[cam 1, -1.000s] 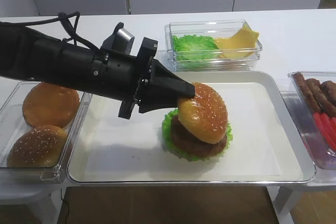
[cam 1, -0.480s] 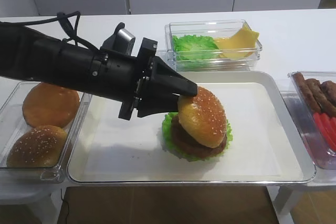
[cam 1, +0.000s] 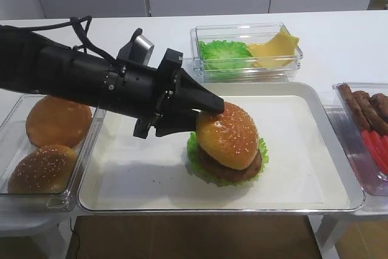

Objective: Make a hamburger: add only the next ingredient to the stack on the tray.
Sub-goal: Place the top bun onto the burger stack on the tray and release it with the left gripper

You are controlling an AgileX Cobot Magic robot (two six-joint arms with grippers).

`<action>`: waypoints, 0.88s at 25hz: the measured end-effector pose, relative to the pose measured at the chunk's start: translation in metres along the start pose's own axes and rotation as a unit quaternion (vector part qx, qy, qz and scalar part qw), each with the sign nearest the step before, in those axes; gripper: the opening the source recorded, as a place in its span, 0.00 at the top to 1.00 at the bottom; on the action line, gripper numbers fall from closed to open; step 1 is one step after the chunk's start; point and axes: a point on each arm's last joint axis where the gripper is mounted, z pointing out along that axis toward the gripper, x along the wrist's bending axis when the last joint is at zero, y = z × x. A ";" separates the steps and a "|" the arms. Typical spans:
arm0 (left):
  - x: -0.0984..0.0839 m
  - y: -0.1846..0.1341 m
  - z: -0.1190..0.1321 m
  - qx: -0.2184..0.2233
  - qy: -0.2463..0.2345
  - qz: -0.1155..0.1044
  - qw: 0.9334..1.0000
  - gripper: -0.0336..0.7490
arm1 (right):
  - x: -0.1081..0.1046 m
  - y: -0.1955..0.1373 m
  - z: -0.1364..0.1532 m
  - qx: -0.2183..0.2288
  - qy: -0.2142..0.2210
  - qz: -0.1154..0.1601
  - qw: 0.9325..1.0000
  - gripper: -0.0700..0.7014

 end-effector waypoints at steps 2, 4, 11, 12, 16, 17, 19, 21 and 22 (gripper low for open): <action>0.000 0.000 0.000 -0.002 0.002 -0.003 1.000 0.48 | 0.000 0.000 0.000 0.000 0.000 0.000 1.000 0.30; 0.001 0.001 0.000 -0.005 0.005 -0.005 1.000 0.42 | 0.000 0.000 0.000 0.000 0.000 0.000 1.000 0.30; 0.002 0.002 0.000 -0.011 0.010 -0.012 1.000 0.36 | 0.000 0.000 0.000 0.000 0.000 0.000 1.000 0.30; 0.002 0.003 0.000 -0.014 0.013 -0.014 1.000 0.36 | 0.000 0.000 0.000 0.000 0.000 0.000 1.000 0.30; 0.001 0.001 0.004 -0.013 0.017 -0.014 1.000 0.36 | 0.000 0.000 0.000 0.000 0.000 0.000 1.000 0.30; 0.001 0.000 0.006 -0.011 0.018 -0.012 1.000 0.36 | 0.000 0.000 0.000 0.000 0.000 0.000 1.000 0.30; 0.000 -0.002 0.009 -0.009 0.021 -0.011 1.000 0.36 | 0.000 0.000 0.000 0.000 0.000 0.000 1.000 0.30; -0.001 -0.003 0.011 -0.007 0.021 -0.010 1.000 0.36 | 0.000 0.000 0.000 0.000 0.000 0.000 1.000 0.30; 0.000 -0.003 0.011 -0.008 0.022 -0.010 1.000 0.36 | 0.000 0.000 0.000 0.000 0.000 0.000 1.000 0.30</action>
